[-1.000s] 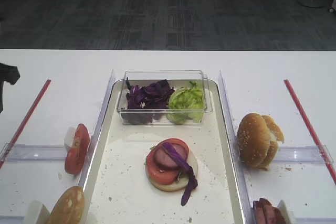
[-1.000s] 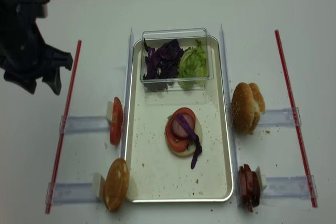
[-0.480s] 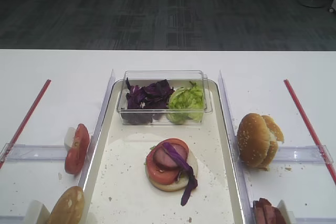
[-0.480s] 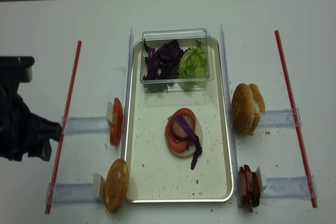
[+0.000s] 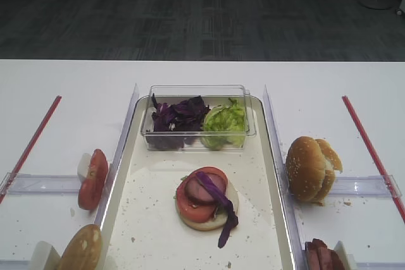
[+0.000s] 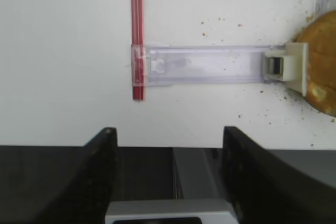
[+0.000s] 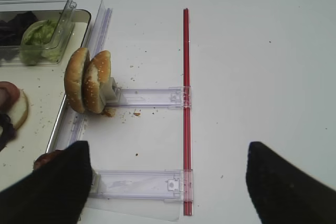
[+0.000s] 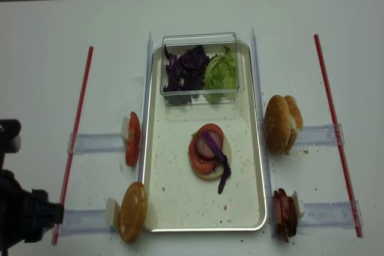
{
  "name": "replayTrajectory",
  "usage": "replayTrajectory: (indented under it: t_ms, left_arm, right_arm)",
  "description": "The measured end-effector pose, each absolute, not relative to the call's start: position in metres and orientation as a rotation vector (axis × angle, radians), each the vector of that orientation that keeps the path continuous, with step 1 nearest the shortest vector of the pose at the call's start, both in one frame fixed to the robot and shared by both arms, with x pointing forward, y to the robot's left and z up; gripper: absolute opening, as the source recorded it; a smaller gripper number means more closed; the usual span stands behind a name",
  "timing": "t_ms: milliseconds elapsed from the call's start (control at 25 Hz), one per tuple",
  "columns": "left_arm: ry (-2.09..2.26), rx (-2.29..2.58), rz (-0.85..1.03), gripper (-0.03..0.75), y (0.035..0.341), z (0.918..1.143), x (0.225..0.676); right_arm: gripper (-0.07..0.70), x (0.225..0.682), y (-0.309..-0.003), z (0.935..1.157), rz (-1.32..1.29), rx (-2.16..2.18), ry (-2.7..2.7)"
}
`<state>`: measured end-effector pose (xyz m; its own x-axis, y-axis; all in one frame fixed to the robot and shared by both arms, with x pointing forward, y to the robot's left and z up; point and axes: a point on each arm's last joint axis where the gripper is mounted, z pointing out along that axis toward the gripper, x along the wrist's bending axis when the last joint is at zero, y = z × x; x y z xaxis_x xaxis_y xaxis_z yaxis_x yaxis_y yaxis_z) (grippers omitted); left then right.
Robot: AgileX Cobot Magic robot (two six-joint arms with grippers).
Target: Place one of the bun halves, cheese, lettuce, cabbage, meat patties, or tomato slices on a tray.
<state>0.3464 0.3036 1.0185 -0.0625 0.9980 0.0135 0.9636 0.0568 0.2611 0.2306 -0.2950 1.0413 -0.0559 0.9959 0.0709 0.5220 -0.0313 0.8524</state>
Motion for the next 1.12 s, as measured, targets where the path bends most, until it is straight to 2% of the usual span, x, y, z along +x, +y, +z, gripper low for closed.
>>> replayTrajectory:
  t_ms: [320, 760, 960, 1120]
  left_arm:
    - [2.050, 1.947, 0.428, 0.400, 0.303, 1.023, 0.313]
    - [1.804, 1.724, 0.723, 0.400, 0.303, 1.040, 0.259]
    - [1.692, 1.613, 0.839, 0.400, 0.303, 1.041, 0.234]
    - [1.666, 1.588, 0.863, 0.400, 0.303, 1.040, 0.227]
  right_arm:
    - [0.615, 0.231, -0.295, 1.041, 0.994, 1.611, 1.637]
    - [0.615, 0.231, -0.295, 1.041, 0.994, 1.611, 1.637]
    - [0.615, 0.231, -0.295, 1.041, 0.994, 1.611, 1.637]
    - [0.615, 0.231, -0.295, 1.041, 0.994, 1.611, 1.637]
